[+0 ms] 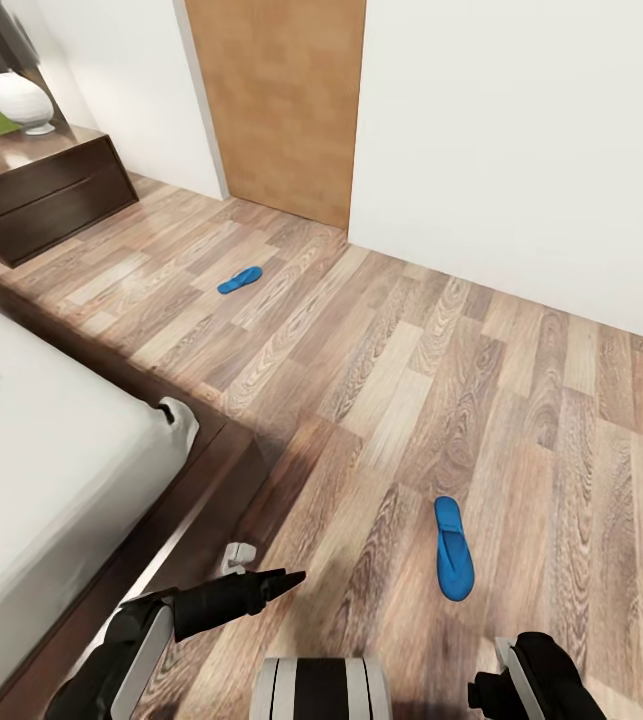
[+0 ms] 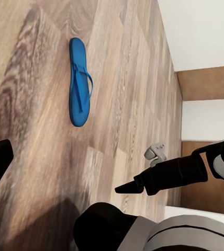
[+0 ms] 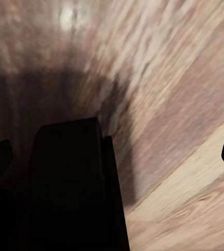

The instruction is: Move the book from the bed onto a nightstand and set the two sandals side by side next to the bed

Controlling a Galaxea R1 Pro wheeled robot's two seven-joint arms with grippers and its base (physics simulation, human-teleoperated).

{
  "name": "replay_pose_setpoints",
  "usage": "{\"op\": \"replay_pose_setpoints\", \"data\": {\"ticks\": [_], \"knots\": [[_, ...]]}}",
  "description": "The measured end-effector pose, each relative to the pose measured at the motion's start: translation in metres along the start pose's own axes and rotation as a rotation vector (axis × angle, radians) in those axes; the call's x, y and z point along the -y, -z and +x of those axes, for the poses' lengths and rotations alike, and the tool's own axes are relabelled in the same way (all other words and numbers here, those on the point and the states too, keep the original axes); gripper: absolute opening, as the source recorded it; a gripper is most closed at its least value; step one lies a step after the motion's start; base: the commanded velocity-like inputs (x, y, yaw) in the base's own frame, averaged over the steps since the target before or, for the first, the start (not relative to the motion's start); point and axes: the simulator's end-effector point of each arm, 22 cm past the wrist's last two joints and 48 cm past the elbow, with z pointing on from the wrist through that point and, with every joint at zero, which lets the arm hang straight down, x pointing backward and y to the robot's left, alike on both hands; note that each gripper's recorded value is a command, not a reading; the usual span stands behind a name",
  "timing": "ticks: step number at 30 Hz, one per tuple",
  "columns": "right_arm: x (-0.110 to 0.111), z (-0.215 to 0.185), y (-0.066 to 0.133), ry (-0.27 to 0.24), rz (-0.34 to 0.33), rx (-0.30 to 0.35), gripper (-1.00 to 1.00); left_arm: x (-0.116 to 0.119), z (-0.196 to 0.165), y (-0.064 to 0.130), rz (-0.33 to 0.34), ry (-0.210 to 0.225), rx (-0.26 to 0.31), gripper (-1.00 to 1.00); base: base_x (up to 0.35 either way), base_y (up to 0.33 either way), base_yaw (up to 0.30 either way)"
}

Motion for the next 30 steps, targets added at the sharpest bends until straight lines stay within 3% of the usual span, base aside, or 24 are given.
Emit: {"op": "replay_pose_setpoints", "data": {"ticks": [20,30], "knots": [[0.0002,-0.0004,0.0003,0.000,0.001,0.001,1.00,0.0002,0.0006,-0.0007,-0.001,-0.001,-0.002,1.00,0.077,0.000,0.000],[0.0003,-0.0003,0.0003,0.000,0.001,0.001,1.00,0.0001,0.0008,-0.0007,-0.001,-0.001,-0.003,1.00,0.179,0.000,0.000]]}}
